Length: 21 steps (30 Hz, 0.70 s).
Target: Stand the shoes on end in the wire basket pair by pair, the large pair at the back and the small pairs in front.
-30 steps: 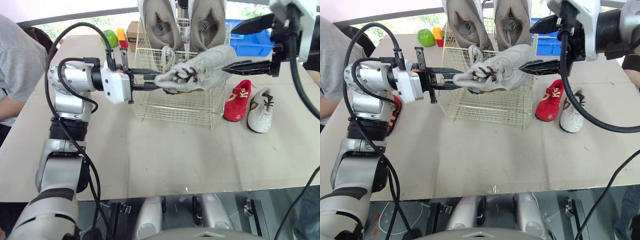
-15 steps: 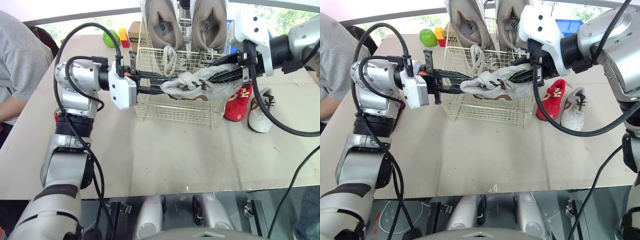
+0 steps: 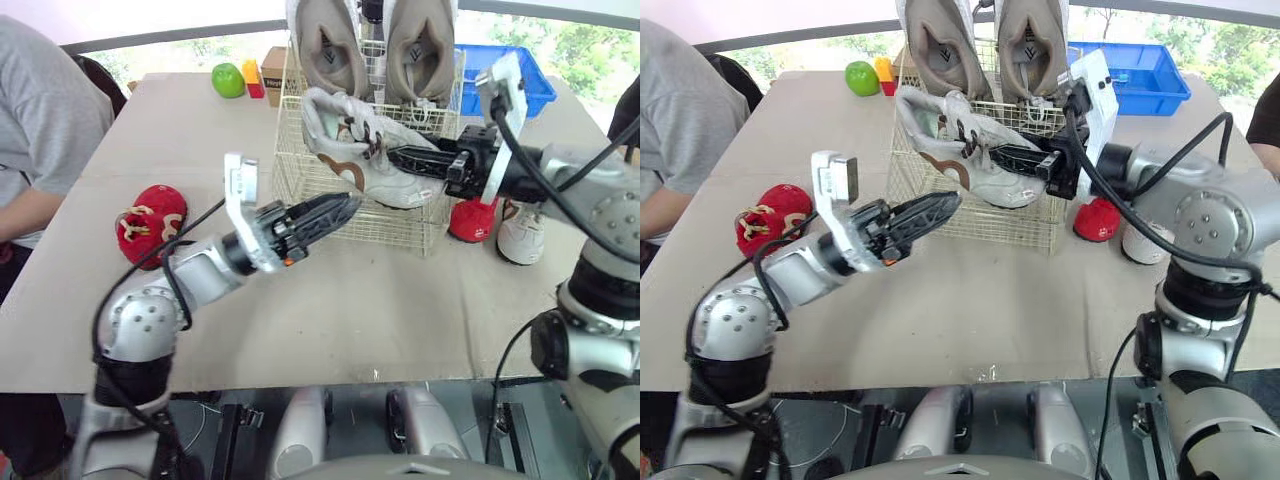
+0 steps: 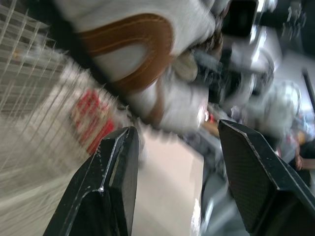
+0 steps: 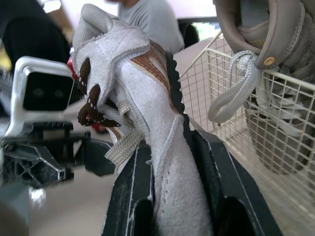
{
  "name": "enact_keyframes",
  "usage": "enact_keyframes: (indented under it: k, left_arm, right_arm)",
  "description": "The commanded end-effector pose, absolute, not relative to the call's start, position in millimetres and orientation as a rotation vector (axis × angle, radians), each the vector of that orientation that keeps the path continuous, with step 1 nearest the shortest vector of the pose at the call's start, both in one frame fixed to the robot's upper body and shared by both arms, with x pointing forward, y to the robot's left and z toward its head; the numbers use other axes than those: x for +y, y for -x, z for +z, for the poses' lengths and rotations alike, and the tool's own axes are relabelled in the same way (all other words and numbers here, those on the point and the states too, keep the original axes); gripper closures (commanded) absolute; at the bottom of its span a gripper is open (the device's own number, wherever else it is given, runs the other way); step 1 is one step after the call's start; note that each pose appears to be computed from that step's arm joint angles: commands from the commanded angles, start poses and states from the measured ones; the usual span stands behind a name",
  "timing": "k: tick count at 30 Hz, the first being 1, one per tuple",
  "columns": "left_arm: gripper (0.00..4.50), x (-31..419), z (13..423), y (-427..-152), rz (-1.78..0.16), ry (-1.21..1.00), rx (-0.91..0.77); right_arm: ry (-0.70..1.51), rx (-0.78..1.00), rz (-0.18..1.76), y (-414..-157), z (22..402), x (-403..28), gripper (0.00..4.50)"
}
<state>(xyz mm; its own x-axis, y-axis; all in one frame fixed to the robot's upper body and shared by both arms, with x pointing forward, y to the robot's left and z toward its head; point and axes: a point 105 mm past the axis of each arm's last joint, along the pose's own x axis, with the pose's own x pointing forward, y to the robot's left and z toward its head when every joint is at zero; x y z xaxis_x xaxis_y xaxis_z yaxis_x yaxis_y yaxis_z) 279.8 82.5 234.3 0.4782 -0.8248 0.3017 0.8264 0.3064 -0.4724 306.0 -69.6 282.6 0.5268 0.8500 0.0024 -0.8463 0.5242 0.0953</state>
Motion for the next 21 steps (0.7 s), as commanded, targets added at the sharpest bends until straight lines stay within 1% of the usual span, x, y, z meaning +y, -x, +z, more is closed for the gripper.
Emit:
enact_keyframes:
  k: [1, 5, 6, 8, 10, 11, 12, 13, 16, 18, 20, 21]
  left_arm:
    - [1.71, 80.7, 240.2, -287.5, -1.02, 0.651, -0.021]
    - [1.71, 79.2, 242.5, -293.0, -0.986, 0.719, -0.019]
    - [1.95, 78.7, 242.1, -293.0, -0.99, 0.721, -0.014]
    - [2.57, 78.4, 242.3, -296.5, -0.986, 0.716, -0.007]
    - [3.56, 78.7, 247.9, -301.3, -0.987, 0.707, -0.018]
    - [3.92, 79.1, 249.7, -301.8, -0.988, 0.706, -0.022]
    - [4.2, 79.8, 250.8, -302.0, -0.991, 0.693, -0.023]
    - [4.26, 83.1, 253.9, -302.9, -0.993, 0.664, -0.03]
    - [4.26, 90.7, 262.9, -303.4, -1.012, 0.585, -0.049]
    - [4.26, 99.5, 275.6, -303.9, -1.045, 0.498, -0.078]
    - [4.26, 120.1, 296.1, -317.0, -1.025, 0.274, -0.137]
    - [4.26, 131.1, 310.9, -324.1, -1.013, 0.172, -0.177]
  right_arm:
    - [-0.102, -0.025, 0.999, -296.0, 294.3, -70.2, 4.21]
    - [-0.115, -0.019, 0.997, -289.9, 288.5, -64.3, 4.21]
    - [-0.121, -0.018, 0.996, -288.7, 287.1, -63.0, 4.21]
    - [-0.152, -0.02, 0.996, -286.7, 285.4, -60.4, 4.21]
    - [-0.175, -0.03, 0.987, -285.3, 284.2, -58.5, 4.21]
    - [-0.179, -0.033, 0.984, -284.5, 284.1, -57.8, 4.21]
    - [-0.179, -0.046, 0.988, -282.9, 285.1, -57.3, 4.21]
    - [-0.185, -0.086, 0.965, -284.5, 289.4, -59.8, 4.21]
    - [-0.146, -0.136, 0.96, -281.0, 292.0, -62.2, 2.65]
    - [-0.067, -0.18, 0.917, -279.9, 291.9, -66.5, 1.8]
    - [0.076, -0.257, 0.888, -271.2, 289.1, -76.7, 0.75]
    - [0.097, -0.316, 0.898, -263.8, 291.5, -82.2, 0.28]
